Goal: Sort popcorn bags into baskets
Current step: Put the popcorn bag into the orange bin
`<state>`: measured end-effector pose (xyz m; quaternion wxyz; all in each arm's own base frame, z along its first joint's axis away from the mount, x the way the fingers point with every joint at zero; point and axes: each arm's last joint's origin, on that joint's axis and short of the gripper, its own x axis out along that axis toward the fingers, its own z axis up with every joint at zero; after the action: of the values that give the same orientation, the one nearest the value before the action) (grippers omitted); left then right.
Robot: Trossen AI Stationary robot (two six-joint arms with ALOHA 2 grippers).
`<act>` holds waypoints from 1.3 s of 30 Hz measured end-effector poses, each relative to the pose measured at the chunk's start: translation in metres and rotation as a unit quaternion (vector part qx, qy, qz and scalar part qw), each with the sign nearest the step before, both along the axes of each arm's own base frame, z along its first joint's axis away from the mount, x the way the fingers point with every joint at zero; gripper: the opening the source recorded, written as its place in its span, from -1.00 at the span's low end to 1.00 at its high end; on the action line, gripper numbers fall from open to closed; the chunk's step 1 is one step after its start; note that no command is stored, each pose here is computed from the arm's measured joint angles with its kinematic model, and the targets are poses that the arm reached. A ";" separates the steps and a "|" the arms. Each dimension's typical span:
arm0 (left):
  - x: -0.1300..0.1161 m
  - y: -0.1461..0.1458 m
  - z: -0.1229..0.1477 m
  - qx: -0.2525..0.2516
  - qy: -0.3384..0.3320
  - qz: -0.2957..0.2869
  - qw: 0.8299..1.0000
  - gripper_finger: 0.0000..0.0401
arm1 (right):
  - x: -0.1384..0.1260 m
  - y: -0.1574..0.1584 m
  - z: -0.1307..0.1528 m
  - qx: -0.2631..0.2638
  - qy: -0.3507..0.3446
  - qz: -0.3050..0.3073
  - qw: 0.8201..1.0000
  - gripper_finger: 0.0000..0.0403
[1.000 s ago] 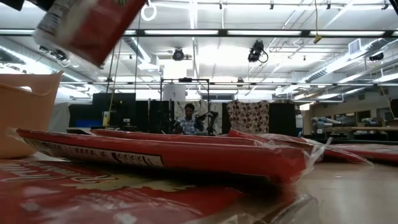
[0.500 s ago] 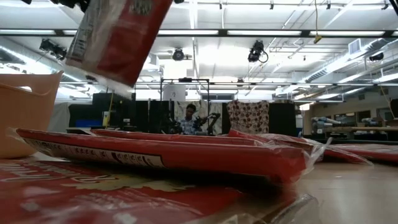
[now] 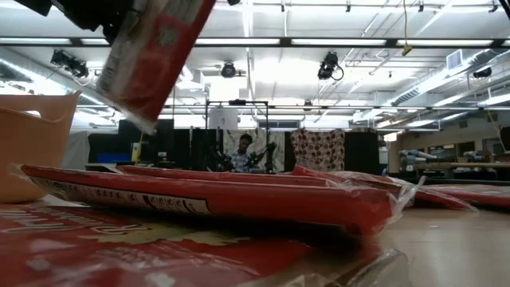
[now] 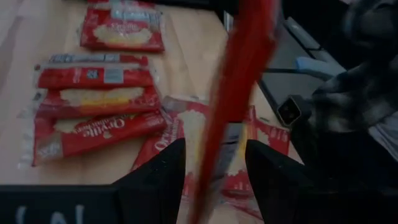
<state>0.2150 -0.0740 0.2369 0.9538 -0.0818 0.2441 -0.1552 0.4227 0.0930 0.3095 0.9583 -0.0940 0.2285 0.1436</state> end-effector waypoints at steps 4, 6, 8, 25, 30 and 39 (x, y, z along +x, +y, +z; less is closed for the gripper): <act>0.000 0.000 0.000 -0.007 0.002 0.005 1.000 -0.19 | 0.001 -0.001 0.001 -0.004 -0.007 0.000 1.000 -0.98; 0.000 0.000 0.000 -0.007 0.002 0.006 1.000 -0.27 | 0.001 0.000 0.001 -0.010 -0.010 0.003 1.000 -0.97; 0.000 0.000 0.000 -0.006 0.002 0.006 1.000 -0.40 | -0.001 -0.001 0.003 -0.013 -0.012 -0.002 1.000 -0.94; -0.018 -0.019 0.056 0.030 -0.016 -0.067 0.997 -0.89 | -0.068 -0.007 0.061 -0.048 0.021 -0.077 0.996 -0.50; -0.035 -0.046 0.060 0.105 -0.040 -0.101 0.988 -0.89 | -0.092 -0.006 0.054 -0.044 0.046 -0.123 0.990 -0.45; -0.078 -0.081 0.064 0.186 0.020 -0.117 0.975 -0.89 | -0.118 -0.001 0.021 -0.044 0.066 -0.176 0.981 -0.45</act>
<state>0.1369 -0.1553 0.3006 0.9223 0.1227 0.2959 -0.2162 0.3049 0.0920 0.3307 0.9464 -0.0848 0.3100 -0.0316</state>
